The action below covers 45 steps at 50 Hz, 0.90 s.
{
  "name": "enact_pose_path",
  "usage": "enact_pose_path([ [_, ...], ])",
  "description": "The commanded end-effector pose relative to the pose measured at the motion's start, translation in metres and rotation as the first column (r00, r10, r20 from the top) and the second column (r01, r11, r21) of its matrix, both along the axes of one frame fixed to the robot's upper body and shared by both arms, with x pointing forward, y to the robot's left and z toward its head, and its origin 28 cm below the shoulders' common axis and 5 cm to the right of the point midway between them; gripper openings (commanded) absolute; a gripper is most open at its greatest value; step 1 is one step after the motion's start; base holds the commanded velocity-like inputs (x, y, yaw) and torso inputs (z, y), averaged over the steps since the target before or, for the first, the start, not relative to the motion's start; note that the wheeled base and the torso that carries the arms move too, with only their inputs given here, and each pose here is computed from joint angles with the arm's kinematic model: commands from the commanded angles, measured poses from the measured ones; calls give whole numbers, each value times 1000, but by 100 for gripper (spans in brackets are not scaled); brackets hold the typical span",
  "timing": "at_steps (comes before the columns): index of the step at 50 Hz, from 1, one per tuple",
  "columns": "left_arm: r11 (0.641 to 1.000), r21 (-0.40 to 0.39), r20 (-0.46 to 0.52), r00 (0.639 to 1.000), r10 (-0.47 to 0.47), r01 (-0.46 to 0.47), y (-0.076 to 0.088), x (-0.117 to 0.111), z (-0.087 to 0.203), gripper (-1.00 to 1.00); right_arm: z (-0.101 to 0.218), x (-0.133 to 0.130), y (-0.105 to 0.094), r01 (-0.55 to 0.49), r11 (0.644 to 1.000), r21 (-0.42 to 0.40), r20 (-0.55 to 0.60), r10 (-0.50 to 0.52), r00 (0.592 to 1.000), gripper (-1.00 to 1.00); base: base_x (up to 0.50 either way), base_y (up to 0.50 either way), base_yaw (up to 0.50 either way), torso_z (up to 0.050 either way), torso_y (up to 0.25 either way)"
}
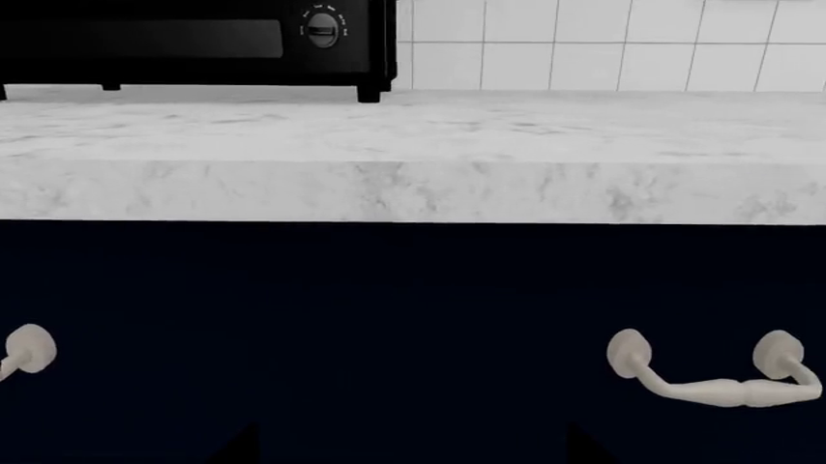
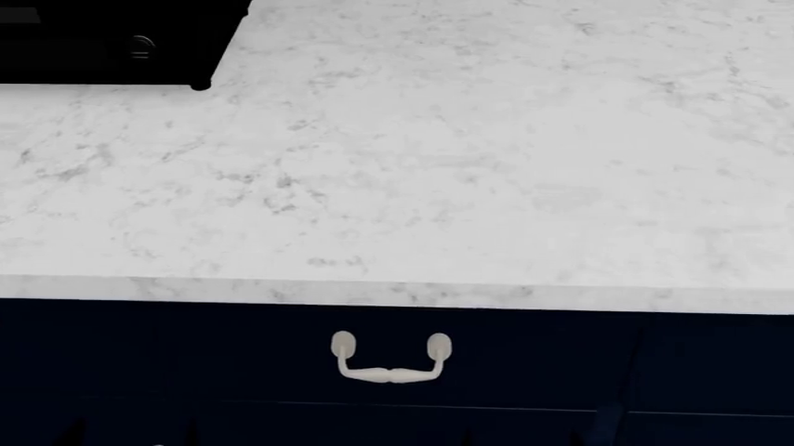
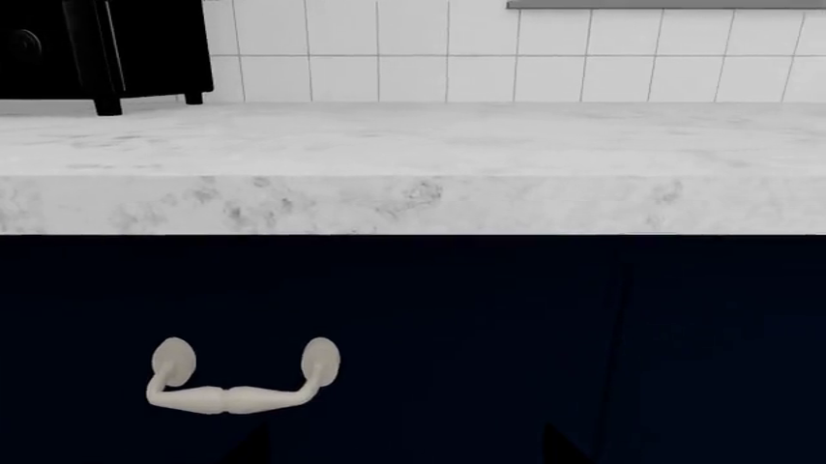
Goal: Navigate to the toaster.
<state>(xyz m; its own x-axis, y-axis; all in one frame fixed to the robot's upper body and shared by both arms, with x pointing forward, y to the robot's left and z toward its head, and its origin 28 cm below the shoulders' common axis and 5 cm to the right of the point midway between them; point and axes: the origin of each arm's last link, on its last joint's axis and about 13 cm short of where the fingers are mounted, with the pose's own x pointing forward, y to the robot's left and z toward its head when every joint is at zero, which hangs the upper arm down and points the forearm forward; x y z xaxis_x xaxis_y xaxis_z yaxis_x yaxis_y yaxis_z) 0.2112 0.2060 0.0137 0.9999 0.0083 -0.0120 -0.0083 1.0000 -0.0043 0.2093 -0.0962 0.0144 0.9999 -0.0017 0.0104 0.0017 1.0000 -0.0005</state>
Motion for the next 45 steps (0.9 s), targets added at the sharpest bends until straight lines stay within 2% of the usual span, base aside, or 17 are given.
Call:
enact_pose_path([
  [1,1000,-2,0,1000,-1,1,0,-1,1,100,0,0,0,1,1000,0,-4,-1,1000,100,0,-363,0,0,0],
  [45,1000,5,-17,1000,8,-8,1,0,-1,100,0,0,1,6,1000,5,-8,-5,1000,100,0,-329,0,0,0],
])
